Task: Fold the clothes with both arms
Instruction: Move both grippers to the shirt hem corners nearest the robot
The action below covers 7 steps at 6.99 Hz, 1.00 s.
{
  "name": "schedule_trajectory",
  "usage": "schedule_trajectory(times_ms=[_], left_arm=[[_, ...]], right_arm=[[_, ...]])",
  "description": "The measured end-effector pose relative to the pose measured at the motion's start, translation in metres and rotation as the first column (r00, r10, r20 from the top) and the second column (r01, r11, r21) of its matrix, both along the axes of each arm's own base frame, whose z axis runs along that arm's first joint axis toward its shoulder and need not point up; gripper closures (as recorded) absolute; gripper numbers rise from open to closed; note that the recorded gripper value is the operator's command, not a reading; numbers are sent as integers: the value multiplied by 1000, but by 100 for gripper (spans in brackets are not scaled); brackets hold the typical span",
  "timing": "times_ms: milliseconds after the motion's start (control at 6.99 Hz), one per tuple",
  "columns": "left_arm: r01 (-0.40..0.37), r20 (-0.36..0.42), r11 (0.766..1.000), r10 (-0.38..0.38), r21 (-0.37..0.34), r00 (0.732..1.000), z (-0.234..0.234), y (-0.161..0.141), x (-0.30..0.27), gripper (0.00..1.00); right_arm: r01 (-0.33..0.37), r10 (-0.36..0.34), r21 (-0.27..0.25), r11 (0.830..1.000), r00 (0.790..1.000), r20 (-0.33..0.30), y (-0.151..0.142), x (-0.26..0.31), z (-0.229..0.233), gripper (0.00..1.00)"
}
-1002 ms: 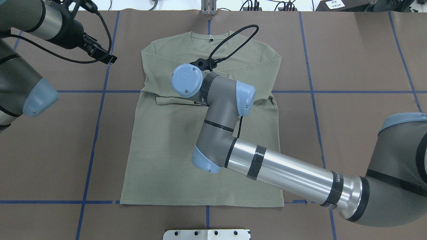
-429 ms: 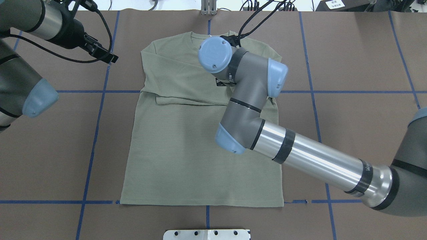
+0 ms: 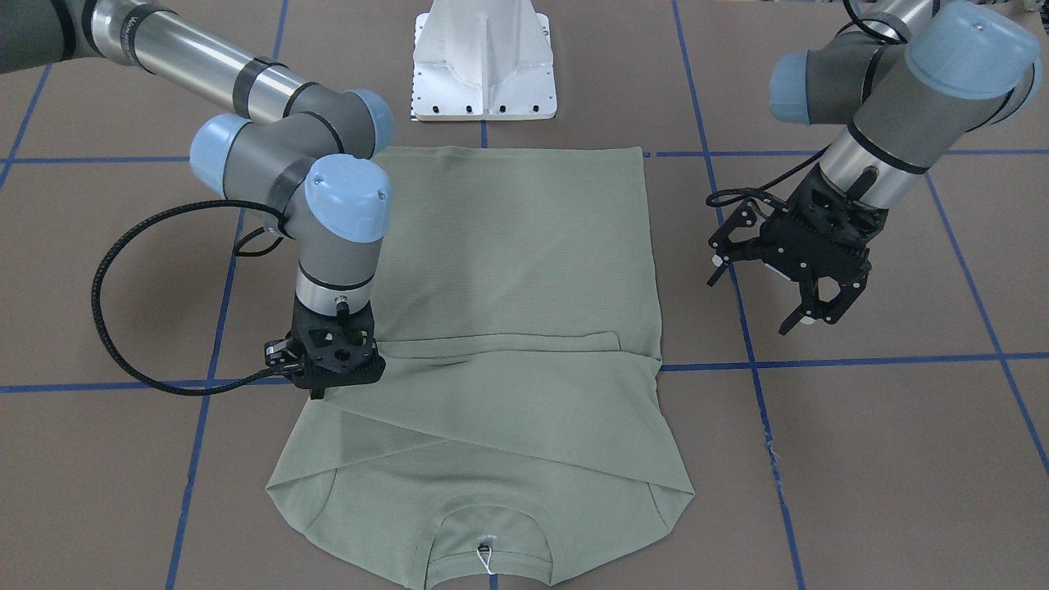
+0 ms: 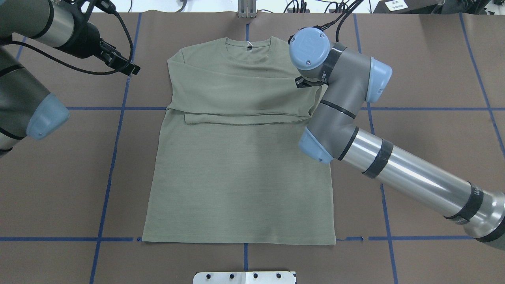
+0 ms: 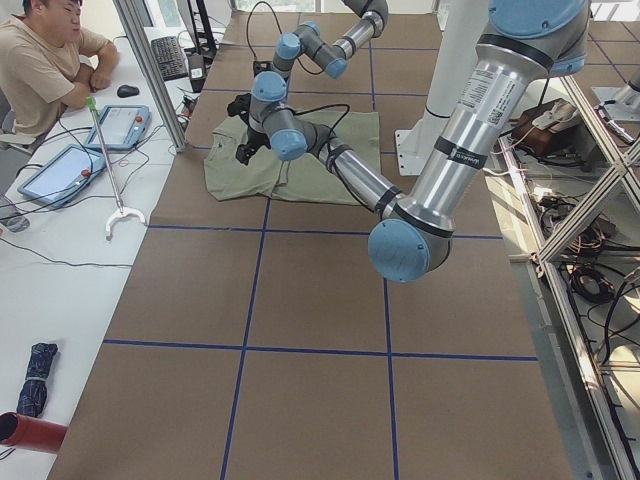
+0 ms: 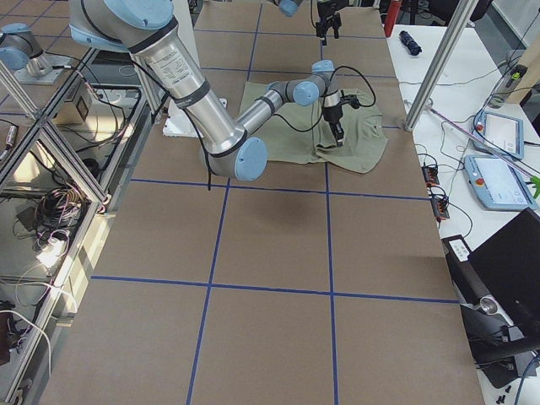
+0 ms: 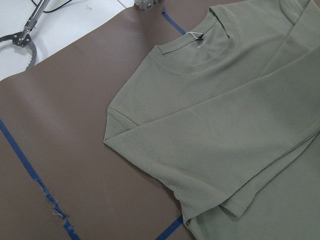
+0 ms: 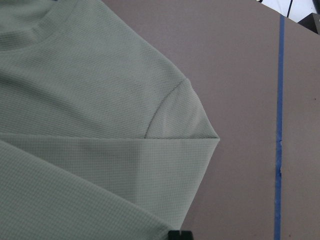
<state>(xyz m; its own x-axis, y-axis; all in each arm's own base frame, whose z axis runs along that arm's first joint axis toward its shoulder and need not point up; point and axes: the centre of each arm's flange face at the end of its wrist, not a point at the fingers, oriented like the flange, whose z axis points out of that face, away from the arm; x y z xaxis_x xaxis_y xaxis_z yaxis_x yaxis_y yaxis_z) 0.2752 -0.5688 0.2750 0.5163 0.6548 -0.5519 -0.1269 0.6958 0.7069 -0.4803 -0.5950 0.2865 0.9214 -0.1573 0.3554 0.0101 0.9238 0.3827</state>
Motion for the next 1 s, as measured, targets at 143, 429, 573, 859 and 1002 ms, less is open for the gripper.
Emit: schedule_trajectory(times_ms=[143,429,573,859,1002], left_arm=[[-1,0,1000,1,0,1000,0,0,0,0],[-2,0,1000,2,2,1000,0,1,1,0],[-1,-1,1000,1,1,1000,-1,1,1,0],[27,-16,998,-28,-63,999,6,10,0,0],[51,-40,991,-56,-127,998,13,32,-1,0]], right_arm=[[1,-1,9,1000,1000,1,-4,5,8,0],[-20,17,35,999,997,71,-2,4,16,0],[-17,14,19,1000,992,125,1,4,12,0],[-19,38,-72,997,964,265,18,13,-9,0],[-34,73,-121,992,942,328,41,23,-14,0]])
